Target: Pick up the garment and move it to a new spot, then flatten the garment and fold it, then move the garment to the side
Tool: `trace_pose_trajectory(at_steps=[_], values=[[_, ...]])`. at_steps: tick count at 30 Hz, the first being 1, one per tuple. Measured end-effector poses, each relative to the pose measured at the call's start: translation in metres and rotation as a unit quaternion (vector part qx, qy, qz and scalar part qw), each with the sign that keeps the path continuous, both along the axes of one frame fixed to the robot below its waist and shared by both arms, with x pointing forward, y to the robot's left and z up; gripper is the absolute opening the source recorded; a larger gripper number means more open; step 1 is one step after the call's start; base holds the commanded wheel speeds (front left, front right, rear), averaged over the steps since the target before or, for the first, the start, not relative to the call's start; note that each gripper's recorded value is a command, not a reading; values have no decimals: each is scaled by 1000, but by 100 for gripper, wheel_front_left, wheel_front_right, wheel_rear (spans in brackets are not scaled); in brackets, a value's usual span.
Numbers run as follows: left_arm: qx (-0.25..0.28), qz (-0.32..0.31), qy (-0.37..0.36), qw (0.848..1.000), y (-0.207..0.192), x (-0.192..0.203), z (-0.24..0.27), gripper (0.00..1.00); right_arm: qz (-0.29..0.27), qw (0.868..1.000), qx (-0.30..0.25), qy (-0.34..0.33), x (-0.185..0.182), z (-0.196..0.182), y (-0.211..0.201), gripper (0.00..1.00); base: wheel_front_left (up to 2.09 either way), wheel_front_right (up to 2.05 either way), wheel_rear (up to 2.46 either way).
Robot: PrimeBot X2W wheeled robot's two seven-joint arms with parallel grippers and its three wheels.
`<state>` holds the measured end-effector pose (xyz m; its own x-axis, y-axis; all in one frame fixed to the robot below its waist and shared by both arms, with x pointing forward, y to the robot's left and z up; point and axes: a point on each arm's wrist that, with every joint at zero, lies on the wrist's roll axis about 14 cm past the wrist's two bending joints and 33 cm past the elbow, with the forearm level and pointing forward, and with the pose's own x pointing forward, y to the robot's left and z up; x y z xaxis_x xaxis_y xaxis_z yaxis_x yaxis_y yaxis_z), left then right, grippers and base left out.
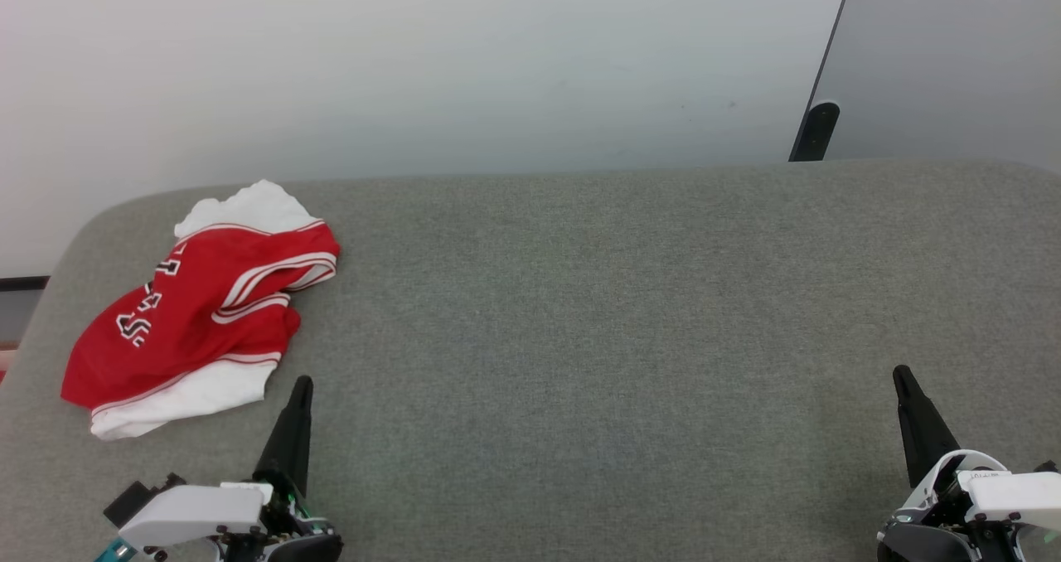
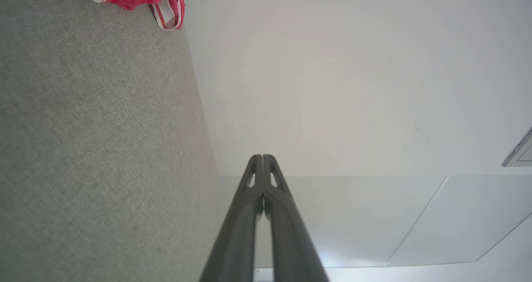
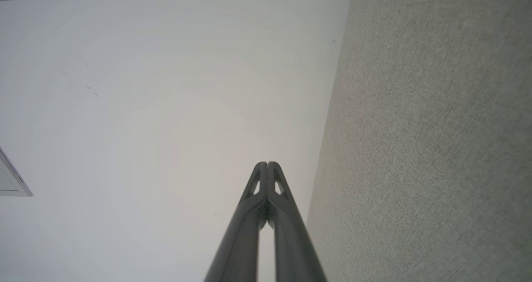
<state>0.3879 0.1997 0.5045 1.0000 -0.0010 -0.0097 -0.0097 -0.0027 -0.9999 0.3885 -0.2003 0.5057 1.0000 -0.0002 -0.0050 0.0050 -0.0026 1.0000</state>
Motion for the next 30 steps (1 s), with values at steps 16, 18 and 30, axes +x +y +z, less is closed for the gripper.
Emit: trace_pose_trajectory(at_steps=[16,18,30], values=[[-9,3,58,998,-3,-19,-39,100,-4,999,6,54,-16,-36,0,100,0,0,0],[-6,7,57,998,-1,-18,-38,100,-5,999,5,54,-16,-36,0,100,0,0,0],[79,16,55,995,8,-15,-32,100,11,997,-62,40,-2,-24,11,100,0,0,0]])
